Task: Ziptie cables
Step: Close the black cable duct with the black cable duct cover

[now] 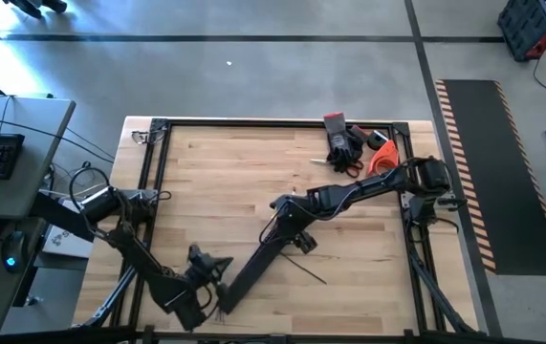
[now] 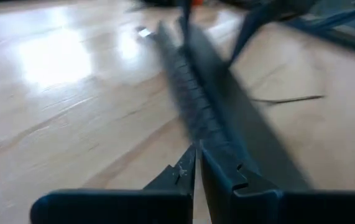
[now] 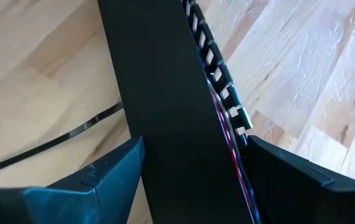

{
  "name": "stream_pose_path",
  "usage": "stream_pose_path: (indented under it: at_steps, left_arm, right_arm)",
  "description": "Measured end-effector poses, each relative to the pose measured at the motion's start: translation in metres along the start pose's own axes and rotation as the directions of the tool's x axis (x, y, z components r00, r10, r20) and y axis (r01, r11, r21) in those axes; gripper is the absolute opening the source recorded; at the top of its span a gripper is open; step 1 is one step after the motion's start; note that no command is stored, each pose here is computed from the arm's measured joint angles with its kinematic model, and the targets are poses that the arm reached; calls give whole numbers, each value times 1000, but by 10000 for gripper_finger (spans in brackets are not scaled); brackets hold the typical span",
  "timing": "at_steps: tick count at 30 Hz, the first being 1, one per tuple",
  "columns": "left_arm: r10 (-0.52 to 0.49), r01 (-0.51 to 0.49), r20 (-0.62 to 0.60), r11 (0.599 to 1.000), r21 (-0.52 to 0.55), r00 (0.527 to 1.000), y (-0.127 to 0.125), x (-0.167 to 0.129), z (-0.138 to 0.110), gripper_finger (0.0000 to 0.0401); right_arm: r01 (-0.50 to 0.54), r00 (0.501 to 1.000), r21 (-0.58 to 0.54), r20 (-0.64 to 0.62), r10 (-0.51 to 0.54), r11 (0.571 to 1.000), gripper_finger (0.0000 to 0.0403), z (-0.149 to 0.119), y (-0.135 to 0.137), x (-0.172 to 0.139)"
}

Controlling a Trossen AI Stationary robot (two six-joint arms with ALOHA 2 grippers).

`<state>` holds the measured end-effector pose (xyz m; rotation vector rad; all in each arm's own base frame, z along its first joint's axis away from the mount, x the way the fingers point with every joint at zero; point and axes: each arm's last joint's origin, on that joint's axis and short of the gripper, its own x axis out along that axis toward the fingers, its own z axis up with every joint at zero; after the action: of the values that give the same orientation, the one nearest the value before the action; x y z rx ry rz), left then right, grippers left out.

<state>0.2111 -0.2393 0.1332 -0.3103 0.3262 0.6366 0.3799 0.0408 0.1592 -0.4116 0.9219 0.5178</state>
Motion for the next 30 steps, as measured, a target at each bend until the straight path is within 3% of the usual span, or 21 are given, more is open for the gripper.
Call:
stream_pose_path:
  at_steps: [6, 17, 21, 30]
  left_arm:
    - [80, -82, -82, 996, -19, 993, 14, 15, -3, 0]
    - [57, -59, -106, 998, -18, 993, 16, 21, -9, 0]
    - [57, -56, -132, 998, 8, 990, 15, 24, -9, 0]
    - [32, -24, -181, 999, 46, 983, 9, 34, -7, 0]
  right_arm:
    - [18, 1000, -52, -20, -19, 999, 271, 2, 3, -5]
    - [10, 999, -87, -41, -13, 996, 271, 22, -4, -24]
    - [-46, 997, -174, -71, 34, 984, 273, 18, -1, -25]
    - [-90, 983, -169, -175, 60, 982, 318, 5, 0, -5]
